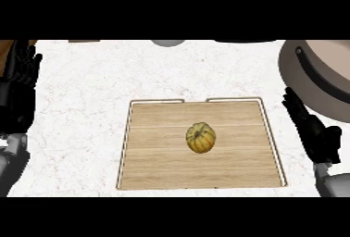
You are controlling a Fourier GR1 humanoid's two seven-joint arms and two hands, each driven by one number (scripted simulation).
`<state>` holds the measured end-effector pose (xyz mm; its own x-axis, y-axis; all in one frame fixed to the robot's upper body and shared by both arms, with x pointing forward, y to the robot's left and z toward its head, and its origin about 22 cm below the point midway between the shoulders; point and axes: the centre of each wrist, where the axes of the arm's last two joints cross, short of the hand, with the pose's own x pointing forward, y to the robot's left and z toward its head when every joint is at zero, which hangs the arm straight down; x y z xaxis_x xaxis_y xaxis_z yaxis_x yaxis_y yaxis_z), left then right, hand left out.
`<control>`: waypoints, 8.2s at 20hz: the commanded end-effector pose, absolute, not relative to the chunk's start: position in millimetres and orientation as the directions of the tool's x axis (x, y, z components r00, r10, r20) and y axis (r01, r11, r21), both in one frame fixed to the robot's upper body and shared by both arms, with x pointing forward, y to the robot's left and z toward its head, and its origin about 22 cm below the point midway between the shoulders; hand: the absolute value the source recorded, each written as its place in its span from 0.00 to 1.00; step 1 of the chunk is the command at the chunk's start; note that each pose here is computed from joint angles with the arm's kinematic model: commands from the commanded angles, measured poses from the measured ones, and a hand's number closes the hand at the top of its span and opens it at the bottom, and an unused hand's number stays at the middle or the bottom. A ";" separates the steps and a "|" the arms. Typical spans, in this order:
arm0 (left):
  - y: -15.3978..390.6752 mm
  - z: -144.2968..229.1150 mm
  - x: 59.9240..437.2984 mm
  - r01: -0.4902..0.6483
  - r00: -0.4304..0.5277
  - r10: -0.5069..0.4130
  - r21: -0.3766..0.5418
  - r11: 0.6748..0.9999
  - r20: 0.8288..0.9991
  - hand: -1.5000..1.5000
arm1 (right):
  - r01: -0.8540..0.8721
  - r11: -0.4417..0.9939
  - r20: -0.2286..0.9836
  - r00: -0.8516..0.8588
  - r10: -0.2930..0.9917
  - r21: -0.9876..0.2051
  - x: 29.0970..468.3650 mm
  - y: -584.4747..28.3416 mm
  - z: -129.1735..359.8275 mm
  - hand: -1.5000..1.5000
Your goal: Pick the squash from the tray and place it in the pot
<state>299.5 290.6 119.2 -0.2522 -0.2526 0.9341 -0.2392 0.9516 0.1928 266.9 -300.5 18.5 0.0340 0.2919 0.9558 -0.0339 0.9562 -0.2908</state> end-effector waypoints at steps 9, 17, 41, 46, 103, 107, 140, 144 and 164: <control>252.9 99.2 301.7 -0.058 -0.196 -0.050 0.039 0.998 0.979 0.50 | -0.075 0.485 0.489 -0.058 0.870 -0.871 345.0 -280.8 202.0 0.00; 273.6 80.9 308.7 -0.124 -0.187 -0.055 0.032 0.992 0.981 0.50 | -0.368 0.235 0.375 -0.373 0.849 -0.899 319.6 -195.7 234.4 0.00; 272.2 85.4 310.1 -0.101 -0.184 -0.050 0.031 0.994 0.982 0.50 | -0.705 -0.192 -0.032 -0.233 0.972 -0.683 339.6 -55.0 171.8 0.00; 266.8 62.5 306.9 -0.109 -0.175 -0.048 0.029 0.994 0.983 0.50 | -0.724 -0.188 -0.022 -0.232 0.972 -0.663 329.0 -62.5 156.5 0.00; 264.6 87.7 308.2 -0.048 -0.211 -0.038 0.029 0.998 0.977 0.50 | -0.218 0.092 0.095 -0.003 0.996 -0.972 371.2 -55.2 105.4 1.00; 266.2 85.8 309.5 -0.046 -0.206 -0.035 0.026 0.999 0.978 0.50 | 0.043 0.245 0.249 0.160 0.955 -0.968 393.9 -62.8 136.1 1.00; 274.3 63.2 284.1 -0.096 -0.188 -0.053 0.035 0.995 0.981 0.50 | 0.554 -0.049 0.368 0.613 0.699 -0.831 401.9 -364.7 157.6 1.00; 258.7 90.8 309.0 -0.096 -0.196 -0.061 0.043 0.994 0.979 0.50 | 0.567 0.002 0.406 0.588 0.700 -0.824 395.4 -396.6 163.2 1.00; 255.9 78.3 308.3 -0.060 -0.205 -0.044 0.032 0.998 0.978 0.50 | 0.416 0.352 0.543 0.580 0.607 -0.839 370.7 -464.0 92.2 0.00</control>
<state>305.6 259.0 84.6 -0.2043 -0.0367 0.9782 -0.0634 0.9977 0.0242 378.2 -459.2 107.9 0.6216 0.5978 0.5062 0.4461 0.2611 -0.8561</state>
